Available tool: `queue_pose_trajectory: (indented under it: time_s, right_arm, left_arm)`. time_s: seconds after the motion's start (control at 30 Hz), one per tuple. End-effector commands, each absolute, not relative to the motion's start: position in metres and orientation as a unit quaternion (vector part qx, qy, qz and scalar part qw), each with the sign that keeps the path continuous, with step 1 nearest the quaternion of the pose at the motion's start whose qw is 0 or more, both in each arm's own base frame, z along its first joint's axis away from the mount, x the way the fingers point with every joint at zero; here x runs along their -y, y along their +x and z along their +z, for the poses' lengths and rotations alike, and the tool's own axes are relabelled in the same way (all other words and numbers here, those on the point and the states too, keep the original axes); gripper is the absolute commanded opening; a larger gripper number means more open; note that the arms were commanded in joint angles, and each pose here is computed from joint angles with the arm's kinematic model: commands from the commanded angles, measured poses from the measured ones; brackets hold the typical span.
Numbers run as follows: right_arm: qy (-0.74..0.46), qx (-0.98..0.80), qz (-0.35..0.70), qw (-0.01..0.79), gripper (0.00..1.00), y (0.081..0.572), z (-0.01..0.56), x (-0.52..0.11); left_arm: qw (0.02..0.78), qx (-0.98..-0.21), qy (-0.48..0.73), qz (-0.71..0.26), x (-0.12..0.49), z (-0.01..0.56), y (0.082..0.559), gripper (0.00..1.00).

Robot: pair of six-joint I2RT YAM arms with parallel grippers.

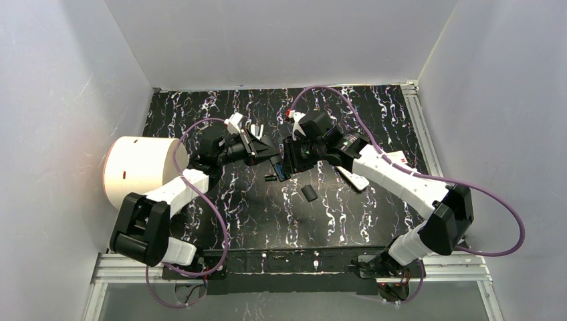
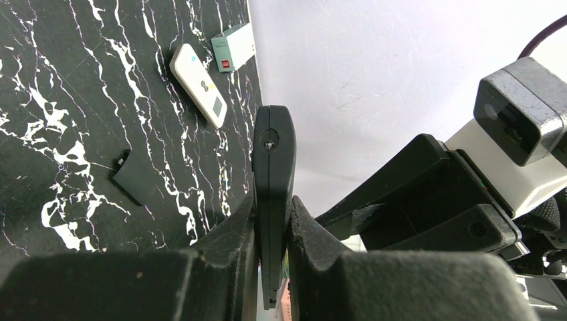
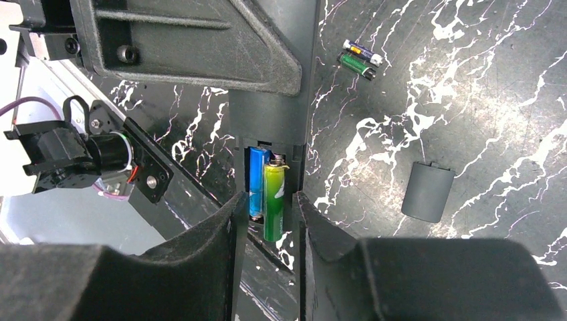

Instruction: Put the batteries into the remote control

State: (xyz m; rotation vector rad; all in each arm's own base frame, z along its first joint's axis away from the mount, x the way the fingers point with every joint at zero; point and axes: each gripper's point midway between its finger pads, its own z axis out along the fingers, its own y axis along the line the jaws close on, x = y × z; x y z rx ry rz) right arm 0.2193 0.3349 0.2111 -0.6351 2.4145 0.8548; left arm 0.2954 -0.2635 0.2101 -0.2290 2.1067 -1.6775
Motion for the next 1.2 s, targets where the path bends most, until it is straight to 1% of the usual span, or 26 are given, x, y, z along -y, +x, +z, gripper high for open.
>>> queue_pose_trajectory:
  time_s: [0.0,0.1,0.27,0.37,0.53,0.57,0.7,0.77,0.97,1.17]
  right_arm:
    - [-0.228,-0.883,0.308,0.271,0.4,0.225,0.229,-0.334]
    - [-0.218,-0.876,0.317,0.29,0.41,0.228,0.241,-0.335]
    - [-0.198,-0.863,0.336,0.322,0.41,0.232,0.255,-0.336]
    - [-0.193,-0.86,0.343,0.326,0.4,0.233,0.258,-0.338]
    - [-0.194,-0.861,0.341,0.323,0.42,0.233,0.254,-0.338]
    - [-0.193,-0.862,0.34,0.323,0.41,0.233,0.253,-0.337]
    - [-0.194,-0.864,0.337,0.319,0.3,0.233,0.247,-0.338]
    - [-0.197,-0.864,0.34,0.314,0.27,0.232,0.245,-0.34]
    - [-0.204,-0.866,0.343,0.3,0.25,0.229,0.236,-0.342]
    - [-0.21,-0.873,0.337,0.282,0.21,0.225,0.222,-0.342]
  left_arm:
    - [0.225,-0.748,-0.068,-0.621,0.266,0.226,0.294,0.0]
    - [0.226,-0.747,-0.068,-0.621,0.266,0.227,0.294,0.0]
    - [0.227,-0.747,-0.069,-0.621,0.266,0.227,0.294,0.0]
    - [0.226,-0.748,-0.07,-0.621,0.266,0.226,0.294,0.0]
    - [0.225,-0.748,-0.07,-0.621,0.266,0.226,0.293,0.0]
    - [0.225,-0.747,-0.07,-0.621,0.266,0.226,0.293,0.0]
    - [0.227,-0.746,-0.068,-0.622,0.266,0.228,0.293,0.0]
    - [0.226,-0.747,-0.068,-0.622,0.266,0.228,0.293,0.0]
    - [0.226,-0.747,-0.069,-0.622,0.265,0.228,0.292,0.0]
    - [0.229,-0.743,-0.067,-0.625,0.266,0.234,0.293,0.0]
